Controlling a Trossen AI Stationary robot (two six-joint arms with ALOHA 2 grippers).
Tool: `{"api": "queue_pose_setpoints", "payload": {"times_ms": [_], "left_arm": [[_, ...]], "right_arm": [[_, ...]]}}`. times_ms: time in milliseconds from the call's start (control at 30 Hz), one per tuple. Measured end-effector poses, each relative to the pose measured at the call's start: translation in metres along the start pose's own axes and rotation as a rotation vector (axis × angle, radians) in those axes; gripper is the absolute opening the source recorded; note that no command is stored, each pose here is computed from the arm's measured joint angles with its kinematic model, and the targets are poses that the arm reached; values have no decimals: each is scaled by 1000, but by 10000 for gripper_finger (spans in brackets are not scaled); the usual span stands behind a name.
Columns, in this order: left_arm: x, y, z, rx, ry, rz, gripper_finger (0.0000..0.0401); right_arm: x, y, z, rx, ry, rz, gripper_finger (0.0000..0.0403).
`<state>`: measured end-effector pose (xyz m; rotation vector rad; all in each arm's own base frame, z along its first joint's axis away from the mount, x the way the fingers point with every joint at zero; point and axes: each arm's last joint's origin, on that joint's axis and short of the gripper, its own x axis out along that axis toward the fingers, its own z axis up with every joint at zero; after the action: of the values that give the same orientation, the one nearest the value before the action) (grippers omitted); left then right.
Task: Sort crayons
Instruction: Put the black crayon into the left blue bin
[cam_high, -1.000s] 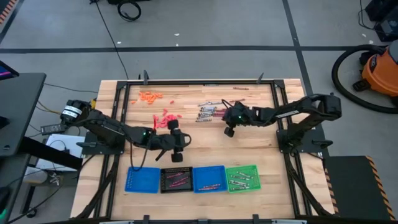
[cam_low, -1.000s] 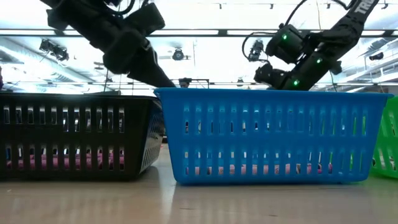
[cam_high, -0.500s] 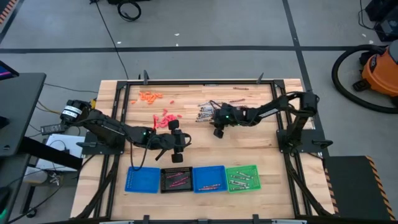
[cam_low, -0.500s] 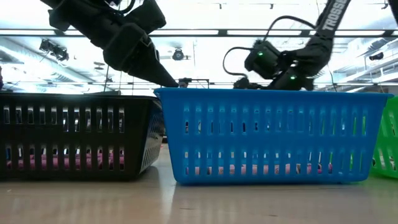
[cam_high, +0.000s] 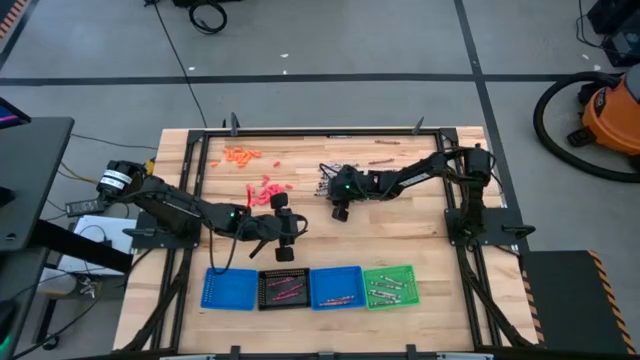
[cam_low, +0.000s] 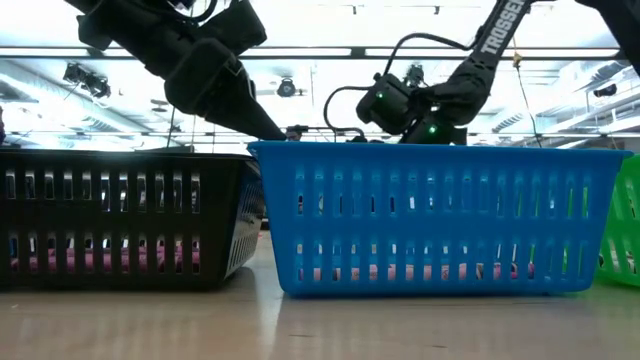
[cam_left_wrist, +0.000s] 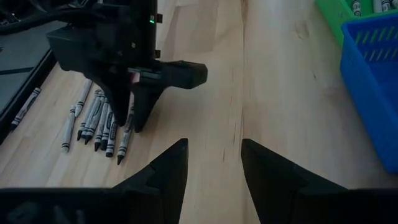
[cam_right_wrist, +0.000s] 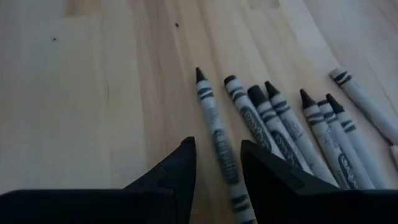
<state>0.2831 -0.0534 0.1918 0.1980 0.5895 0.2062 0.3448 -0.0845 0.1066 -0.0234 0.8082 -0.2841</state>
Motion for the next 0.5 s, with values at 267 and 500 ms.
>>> {"api": "queue_pose_setpoints", "payload": {"times_ms": [267,500], "left_arm": [[0,0,-2,8,15,0,160],[0,0,-3,17,33,0,160]], "right_arm": [[6,2,-7,55,36,14,112],[6,3,-8,53,49,28,26]]}}
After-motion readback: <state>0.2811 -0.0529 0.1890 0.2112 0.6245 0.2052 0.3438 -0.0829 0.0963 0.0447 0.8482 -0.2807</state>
